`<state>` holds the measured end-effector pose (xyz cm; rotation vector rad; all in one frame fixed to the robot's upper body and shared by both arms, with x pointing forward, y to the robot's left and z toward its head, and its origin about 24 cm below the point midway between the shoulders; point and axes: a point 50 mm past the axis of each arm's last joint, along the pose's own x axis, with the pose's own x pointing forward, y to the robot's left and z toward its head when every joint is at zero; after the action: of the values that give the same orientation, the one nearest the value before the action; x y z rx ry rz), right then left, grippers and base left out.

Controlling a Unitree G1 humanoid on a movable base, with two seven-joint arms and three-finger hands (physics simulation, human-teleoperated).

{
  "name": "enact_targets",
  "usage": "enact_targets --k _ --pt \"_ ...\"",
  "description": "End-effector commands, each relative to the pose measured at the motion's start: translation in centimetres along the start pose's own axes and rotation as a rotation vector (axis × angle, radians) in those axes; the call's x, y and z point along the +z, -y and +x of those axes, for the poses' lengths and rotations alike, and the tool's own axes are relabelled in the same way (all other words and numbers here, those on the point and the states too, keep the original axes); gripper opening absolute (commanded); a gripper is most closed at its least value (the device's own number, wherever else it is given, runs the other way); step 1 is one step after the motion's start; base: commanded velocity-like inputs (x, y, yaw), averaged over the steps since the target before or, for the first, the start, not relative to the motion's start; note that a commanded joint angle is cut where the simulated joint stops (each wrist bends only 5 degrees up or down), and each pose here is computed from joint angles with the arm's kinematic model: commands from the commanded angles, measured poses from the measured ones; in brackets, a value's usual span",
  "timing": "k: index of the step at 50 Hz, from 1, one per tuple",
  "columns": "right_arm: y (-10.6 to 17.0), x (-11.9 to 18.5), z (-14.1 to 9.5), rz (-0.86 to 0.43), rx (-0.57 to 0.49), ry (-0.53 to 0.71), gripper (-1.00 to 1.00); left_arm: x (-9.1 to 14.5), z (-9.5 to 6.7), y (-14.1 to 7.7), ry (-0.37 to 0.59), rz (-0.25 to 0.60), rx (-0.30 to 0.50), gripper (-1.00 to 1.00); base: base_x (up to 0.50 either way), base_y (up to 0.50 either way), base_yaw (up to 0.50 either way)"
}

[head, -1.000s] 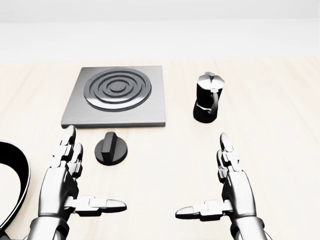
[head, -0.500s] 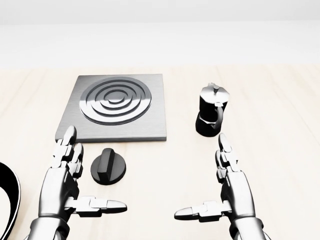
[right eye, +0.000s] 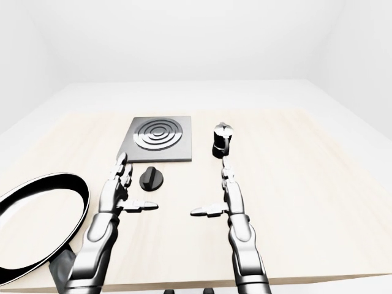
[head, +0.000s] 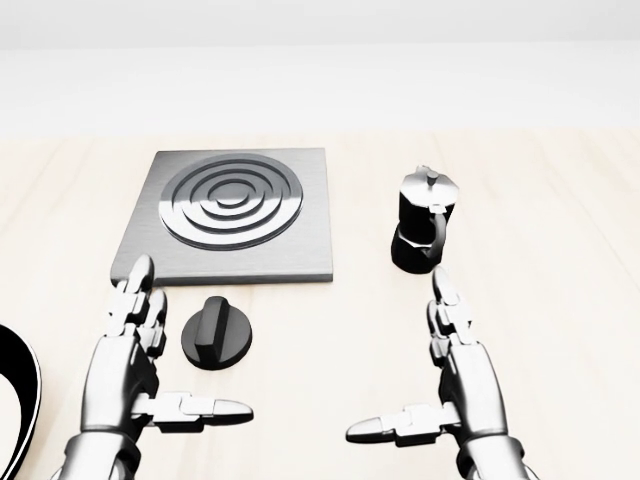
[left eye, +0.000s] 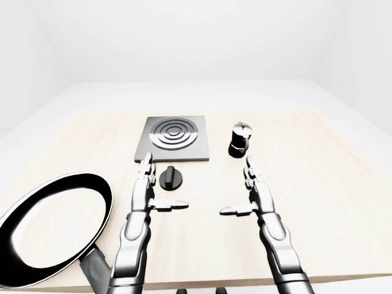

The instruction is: Turn on the stove.

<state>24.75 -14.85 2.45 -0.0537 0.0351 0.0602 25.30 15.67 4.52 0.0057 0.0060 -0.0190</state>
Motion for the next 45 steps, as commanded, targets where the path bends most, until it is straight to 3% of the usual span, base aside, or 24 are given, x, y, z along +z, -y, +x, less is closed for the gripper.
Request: enact_targets --k 1,33,45 --pt "-0.1 0.0 0.0 -0.001 0.006 0.0 1.0 -1.4 0.7 -0.3 -0.026 0.0 0.01 1.0 0.0 0.0 0.0" --pt "-0.3 -0.3 -0.1 0.001 0.016 -0.004 1.0 -3.8 2.6 0.0 -0.115 0.035 -0.012 1.0 0.0 0.0 0.0" --pt "-0.4 -0.5 -0.2 0.003 0.02 -0.009 1.0 -5.2 2.5 0.2 -0.177 0.04 -0.019 1.0 0.0 0.0 0.0"
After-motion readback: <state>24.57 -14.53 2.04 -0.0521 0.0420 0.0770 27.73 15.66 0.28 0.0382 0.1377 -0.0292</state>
